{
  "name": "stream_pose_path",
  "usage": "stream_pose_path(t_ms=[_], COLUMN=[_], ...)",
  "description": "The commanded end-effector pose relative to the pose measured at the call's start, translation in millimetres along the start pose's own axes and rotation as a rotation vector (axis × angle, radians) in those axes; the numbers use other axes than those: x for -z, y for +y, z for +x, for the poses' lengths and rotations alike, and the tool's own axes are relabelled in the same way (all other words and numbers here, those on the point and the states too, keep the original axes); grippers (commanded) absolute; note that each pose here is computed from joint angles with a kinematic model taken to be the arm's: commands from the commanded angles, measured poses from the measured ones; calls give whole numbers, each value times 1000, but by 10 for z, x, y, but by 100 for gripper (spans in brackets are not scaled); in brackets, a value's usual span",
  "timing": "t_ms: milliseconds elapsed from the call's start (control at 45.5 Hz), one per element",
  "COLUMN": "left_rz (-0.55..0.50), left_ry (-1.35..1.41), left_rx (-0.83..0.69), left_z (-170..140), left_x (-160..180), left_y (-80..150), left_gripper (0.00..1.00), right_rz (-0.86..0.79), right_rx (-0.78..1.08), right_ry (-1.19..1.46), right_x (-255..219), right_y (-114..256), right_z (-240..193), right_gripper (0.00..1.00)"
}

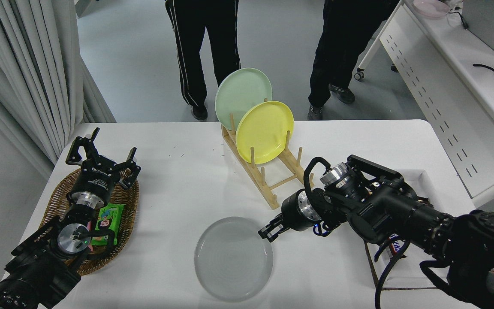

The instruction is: Place the plate on the table

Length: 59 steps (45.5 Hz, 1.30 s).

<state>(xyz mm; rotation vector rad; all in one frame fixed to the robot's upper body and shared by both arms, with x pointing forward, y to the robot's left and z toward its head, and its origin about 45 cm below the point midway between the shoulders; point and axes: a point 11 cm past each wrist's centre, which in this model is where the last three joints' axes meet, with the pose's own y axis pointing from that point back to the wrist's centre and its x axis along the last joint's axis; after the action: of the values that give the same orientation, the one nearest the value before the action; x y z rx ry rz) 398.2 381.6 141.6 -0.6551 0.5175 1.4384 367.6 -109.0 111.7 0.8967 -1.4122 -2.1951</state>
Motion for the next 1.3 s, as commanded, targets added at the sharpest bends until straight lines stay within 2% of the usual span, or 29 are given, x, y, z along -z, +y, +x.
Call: stream_pose_path(t_ms=[0, 1275], left_rz=[1, 1], left_ry=[-1, 0], left_rx=[-1, 1], left_z=[2, -3], left_x=[1, 2], left_y=[1, -1], left_gripper=[100, 100], right_rz=[-2, 5], right_rx=[-6, -18], right_ry=[-13, -8], right_x=[14, 22], right_y=[-37, -69], right_z=[52, 101], right_gripper=[0, 0])
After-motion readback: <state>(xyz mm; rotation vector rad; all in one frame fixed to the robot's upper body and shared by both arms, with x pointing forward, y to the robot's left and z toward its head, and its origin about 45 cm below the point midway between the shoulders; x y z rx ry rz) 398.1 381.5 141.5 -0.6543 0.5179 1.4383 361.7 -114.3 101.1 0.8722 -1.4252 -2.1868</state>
